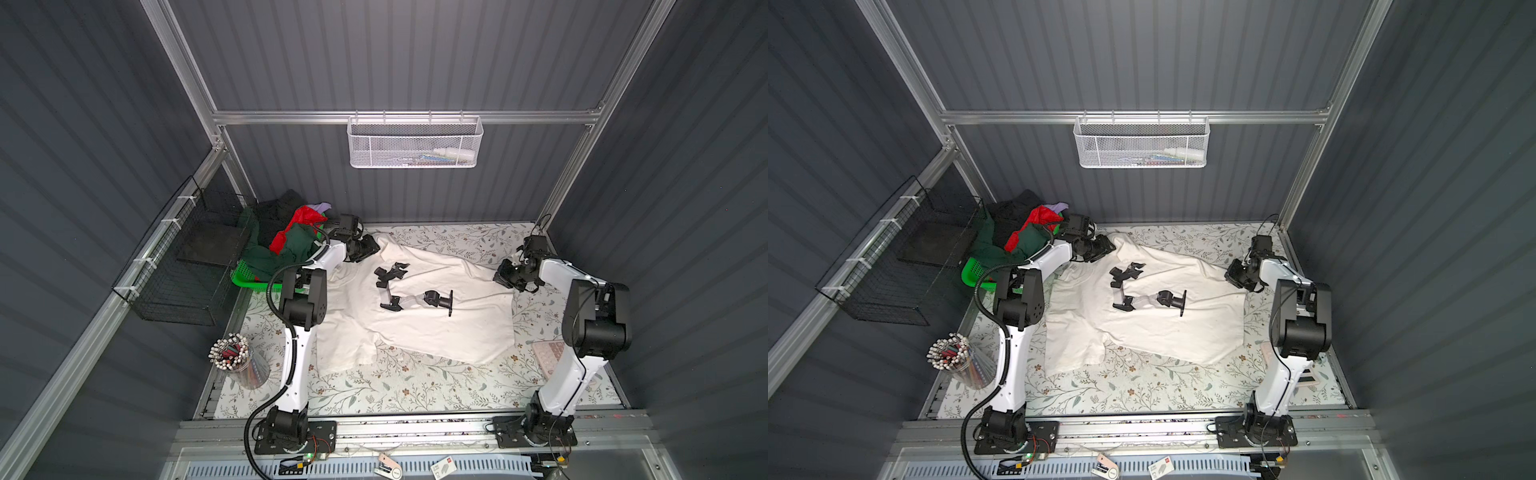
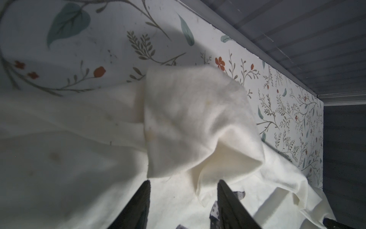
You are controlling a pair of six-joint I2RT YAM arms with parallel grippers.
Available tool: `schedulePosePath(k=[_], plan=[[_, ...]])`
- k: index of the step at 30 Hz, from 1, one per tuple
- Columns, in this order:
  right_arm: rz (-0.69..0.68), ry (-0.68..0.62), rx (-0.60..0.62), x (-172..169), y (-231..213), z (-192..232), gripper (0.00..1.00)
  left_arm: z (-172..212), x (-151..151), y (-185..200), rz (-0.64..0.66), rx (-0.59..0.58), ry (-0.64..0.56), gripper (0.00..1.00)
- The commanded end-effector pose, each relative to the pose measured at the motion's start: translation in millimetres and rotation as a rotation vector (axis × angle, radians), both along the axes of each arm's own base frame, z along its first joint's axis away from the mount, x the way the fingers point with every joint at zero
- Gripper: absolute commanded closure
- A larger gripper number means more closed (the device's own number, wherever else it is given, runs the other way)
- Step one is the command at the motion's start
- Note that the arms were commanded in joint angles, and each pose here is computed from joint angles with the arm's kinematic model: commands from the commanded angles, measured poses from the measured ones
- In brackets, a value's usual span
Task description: Fold and stack the t-shirts
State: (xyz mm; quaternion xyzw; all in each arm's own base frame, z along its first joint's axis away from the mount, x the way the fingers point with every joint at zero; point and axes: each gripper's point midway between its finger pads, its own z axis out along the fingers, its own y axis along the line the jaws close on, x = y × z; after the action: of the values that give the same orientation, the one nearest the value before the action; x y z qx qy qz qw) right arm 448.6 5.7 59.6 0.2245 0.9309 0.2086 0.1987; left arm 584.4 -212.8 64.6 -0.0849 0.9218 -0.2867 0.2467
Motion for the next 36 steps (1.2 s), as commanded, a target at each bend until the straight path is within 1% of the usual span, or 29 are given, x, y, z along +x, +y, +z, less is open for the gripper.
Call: schedulePosePath(k=[1, 10, 21, 25, 28, 30, 32, 36], plan=[[0.011, -0.009, 0.004, 3.3, -1.5, 3.6, 1.0, -0.9, 5.4, -0.2, -0.01, 0.008, -0.004, 0.45], [0.013, -0.011, 0.007, 3.2, -1.9, 5.3, 1.0, -19.7, 10.3, -2.8, -0.013, 0.006, 0.029, 0.47], [0.007, -0.007, 0.009, 3.4, -3.1, 4.8, 1.0, -23.7, 7.3, 3.4, -0.01, 0.047, 0.026, 0.46], [0.008, -0.007, 0.011, 3.4, -3.1, 4.8, 1.0, -27.5, 10.7, 4.2, -0.008, 0.058, 0.024, 0.46], [0.007, -0.008, 0.014, 3.6, -2.6, 4.8, 1.0, -33.5, 14.3, -0.2, -0.021, 0.043, 0.028, 0.52], [0.007, -0.008, 0.016, 3.5, -2.4, 4.9, 1.0, -38.5, 15.3, -3.0, -0.03, 0.037, 0.032, 0.58], [0.008, -0.011, 0.018, 4.4, -1.9, 5.7, 1.0, -42.7, 15.1, -2.2, -0.031, 0.046, 0.038, 0.63], [0.008, -0.013, 0.018, 4.8, -2.1, 5.5, 1.0, -50.3, 13.2, 0.3, -0.035, 0.068, 0.052, 0.68]])
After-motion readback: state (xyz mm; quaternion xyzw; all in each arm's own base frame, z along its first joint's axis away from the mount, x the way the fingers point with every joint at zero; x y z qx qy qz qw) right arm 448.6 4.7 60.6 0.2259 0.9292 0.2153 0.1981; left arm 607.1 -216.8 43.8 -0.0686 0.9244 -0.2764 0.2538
